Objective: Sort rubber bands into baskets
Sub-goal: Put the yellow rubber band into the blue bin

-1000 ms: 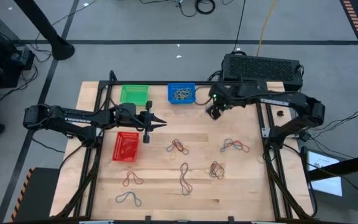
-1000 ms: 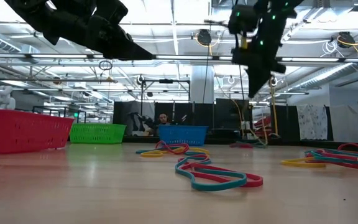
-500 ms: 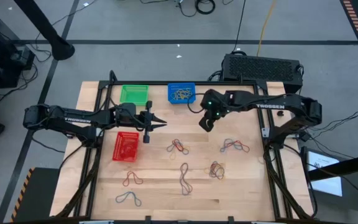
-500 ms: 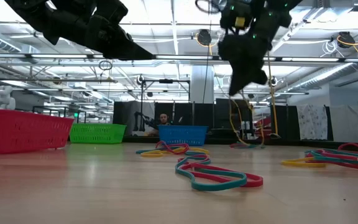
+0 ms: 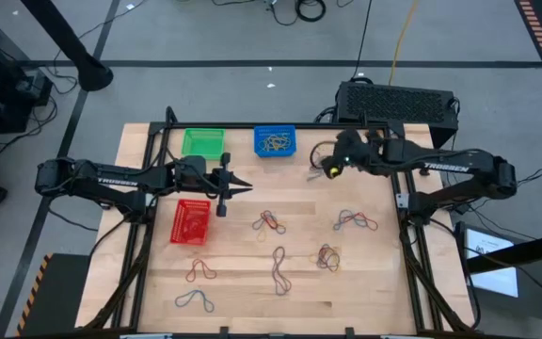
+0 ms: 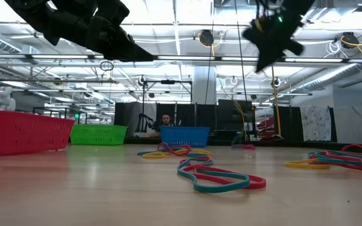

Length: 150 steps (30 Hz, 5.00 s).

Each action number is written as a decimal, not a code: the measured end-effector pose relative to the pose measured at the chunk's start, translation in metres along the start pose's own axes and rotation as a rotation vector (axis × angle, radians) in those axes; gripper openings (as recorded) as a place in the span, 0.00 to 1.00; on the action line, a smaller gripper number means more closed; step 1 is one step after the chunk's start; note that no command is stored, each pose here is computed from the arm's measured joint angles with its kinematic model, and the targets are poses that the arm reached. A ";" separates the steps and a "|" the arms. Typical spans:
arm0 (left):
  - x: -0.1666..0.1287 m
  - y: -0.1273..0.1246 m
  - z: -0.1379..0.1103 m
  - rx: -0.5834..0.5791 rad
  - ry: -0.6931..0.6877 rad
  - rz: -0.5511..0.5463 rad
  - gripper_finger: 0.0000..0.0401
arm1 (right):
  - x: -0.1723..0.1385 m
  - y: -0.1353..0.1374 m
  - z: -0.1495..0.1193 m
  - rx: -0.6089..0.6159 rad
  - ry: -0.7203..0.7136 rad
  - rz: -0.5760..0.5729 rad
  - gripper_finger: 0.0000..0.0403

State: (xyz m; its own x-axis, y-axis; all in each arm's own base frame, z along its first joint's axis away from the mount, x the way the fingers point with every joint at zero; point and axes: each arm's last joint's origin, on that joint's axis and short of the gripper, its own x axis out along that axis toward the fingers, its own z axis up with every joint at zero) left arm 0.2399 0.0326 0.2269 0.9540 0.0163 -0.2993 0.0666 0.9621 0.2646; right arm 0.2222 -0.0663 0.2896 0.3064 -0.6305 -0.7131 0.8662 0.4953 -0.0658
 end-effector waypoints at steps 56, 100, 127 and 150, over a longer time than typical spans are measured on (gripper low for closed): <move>-0.011 0.046 -0.035 -0.128 0.223 0.206 0.12 | 0.146 0.079 0.093 0.033 -0.159 0.271 0.01; -0.001 0.015 -0.011 -0.058 0.010 -0.086 0.12 | -0.030 0.155 -0.067 -0.260 0.651 0.471 0.21; 0.001 0.002 -0.005 0.010 -0.020 -0.136 0.12 | -0.024 0.180 -0.156 -0.572 0.348 0.849 0.21; -0.007 0.034 -0.017 -0.048 -0.018 -0.116 0.12 | -0.020 0.177 -0.160 -0.703 0.309 0.865 0.21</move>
State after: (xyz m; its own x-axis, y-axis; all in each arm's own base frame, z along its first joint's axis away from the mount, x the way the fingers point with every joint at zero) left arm 0.2304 0.0701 0.2223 0.9459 -0.1003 -0.3085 0.1632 0.9691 0.1852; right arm 0.3062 0.1298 0.1806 0.4957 0.2067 -0.8435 -0.0268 0.9744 0.2231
